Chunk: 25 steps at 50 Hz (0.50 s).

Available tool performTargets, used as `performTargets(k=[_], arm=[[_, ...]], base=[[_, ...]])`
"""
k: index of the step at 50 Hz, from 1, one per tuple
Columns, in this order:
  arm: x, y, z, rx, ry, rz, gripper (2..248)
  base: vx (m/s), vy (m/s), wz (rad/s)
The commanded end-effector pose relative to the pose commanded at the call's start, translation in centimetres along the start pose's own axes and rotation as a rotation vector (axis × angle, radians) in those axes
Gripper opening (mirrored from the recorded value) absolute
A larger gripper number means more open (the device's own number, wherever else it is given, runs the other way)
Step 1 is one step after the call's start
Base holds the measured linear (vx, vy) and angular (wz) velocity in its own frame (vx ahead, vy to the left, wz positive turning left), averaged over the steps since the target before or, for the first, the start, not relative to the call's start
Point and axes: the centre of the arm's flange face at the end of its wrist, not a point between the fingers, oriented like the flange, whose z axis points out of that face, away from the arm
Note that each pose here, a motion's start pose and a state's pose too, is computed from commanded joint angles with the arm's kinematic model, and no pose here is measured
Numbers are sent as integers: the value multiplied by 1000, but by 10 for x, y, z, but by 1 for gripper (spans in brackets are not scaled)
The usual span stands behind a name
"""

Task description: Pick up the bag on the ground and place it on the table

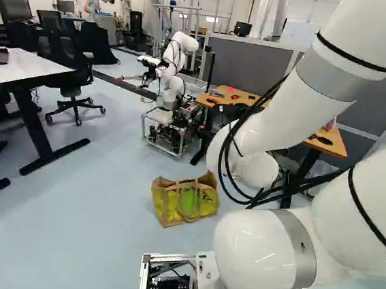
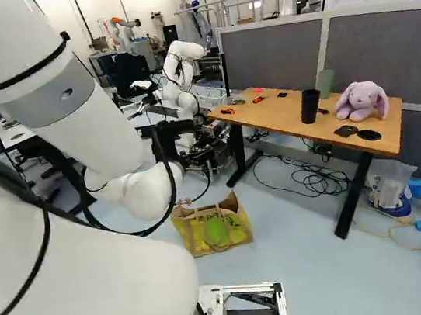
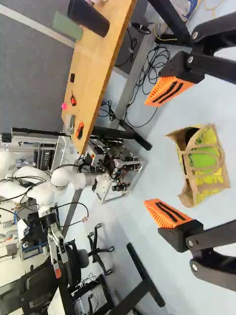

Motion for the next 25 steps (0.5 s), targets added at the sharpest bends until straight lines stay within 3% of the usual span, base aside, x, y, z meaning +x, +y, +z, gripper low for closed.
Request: performTargets(k=[25], arm=[[0, 0, 0, 0, 0, 0, 247]], base=[[167, 65, -19]])
